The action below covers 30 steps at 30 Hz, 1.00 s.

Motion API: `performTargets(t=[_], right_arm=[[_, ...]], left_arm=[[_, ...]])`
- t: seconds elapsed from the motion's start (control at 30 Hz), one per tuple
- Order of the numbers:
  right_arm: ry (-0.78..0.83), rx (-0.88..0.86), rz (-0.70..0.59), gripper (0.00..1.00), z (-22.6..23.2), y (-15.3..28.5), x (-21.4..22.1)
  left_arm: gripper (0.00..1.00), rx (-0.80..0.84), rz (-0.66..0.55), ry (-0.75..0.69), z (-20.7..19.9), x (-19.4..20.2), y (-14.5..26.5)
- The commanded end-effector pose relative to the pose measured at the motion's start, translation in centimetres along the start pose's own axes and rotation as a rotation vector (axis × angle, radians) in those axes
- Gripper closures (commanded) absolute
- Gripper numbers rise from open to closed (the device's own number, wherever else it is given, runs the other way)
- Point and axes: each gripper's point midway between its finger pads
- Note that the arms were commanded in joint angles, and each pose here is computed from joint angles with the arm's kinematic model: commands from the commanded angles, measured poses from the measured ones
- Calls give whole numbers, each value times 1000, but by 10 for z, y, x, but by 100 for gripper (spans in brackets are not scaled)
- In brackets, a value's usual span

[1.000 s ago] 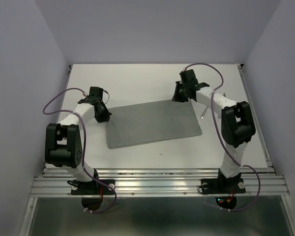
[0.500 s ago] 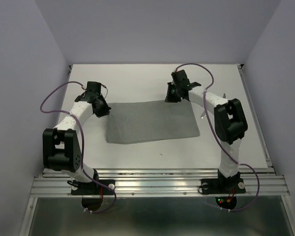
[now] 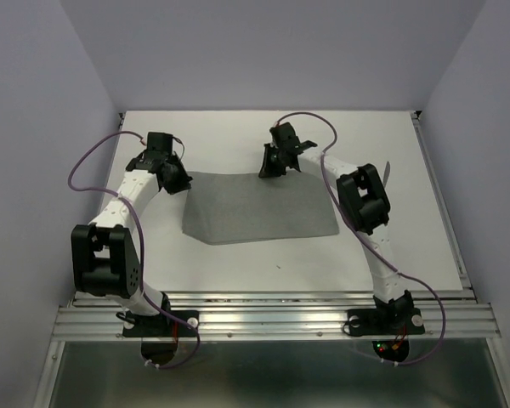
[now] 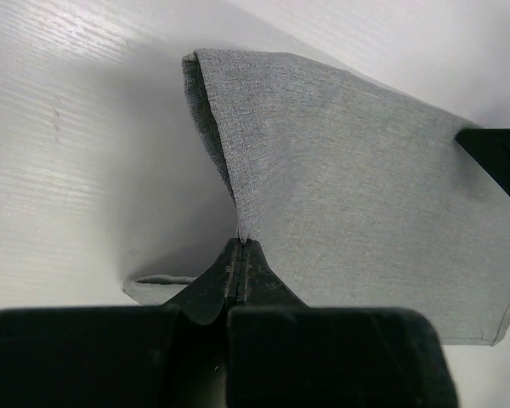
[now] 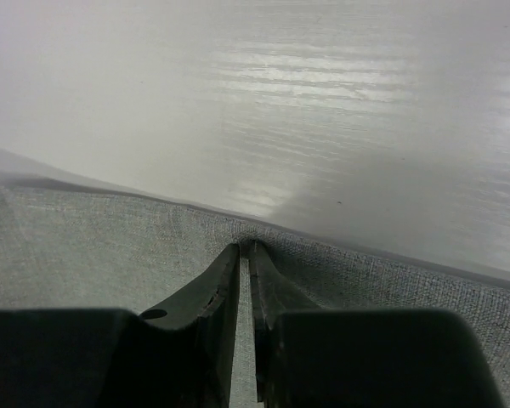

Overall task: Fold the napkin into a case and place the utensils inside
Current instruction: Pick up the rectangle-folded napkin at the center of the board, then fold the square-folded napkin at the center of the board.

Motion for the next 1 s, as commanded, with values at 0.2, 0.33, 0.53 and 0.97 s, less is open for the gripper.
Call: performTargets(t=[0.2, 0.33, 0.53, 0.97], right_arm=[[-12, 9, -83, 85, 17, 17, -16], [-33, 56, -196, 85, 5, 52, -39], [-108, 109, -389, 82, -43, 128, -83], [-197, 394, -259, 82, -188, 144, -14]], left_arm=[[100, 86, -70, -31, -29, -32, 30], [100, 95, -65, -43, -43, -33, 32], [100, 112, -37, -85, -77, -26, 35], [100, 217, 64, -157, -177, 7, 12]])
Point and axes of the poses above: each gripper's point midway between its finger pads, its own y axis back along the fingers, its own z axis along the line the jaws close on, x = y × z, and after that the axes turned 12 degrees about -y, right-handed
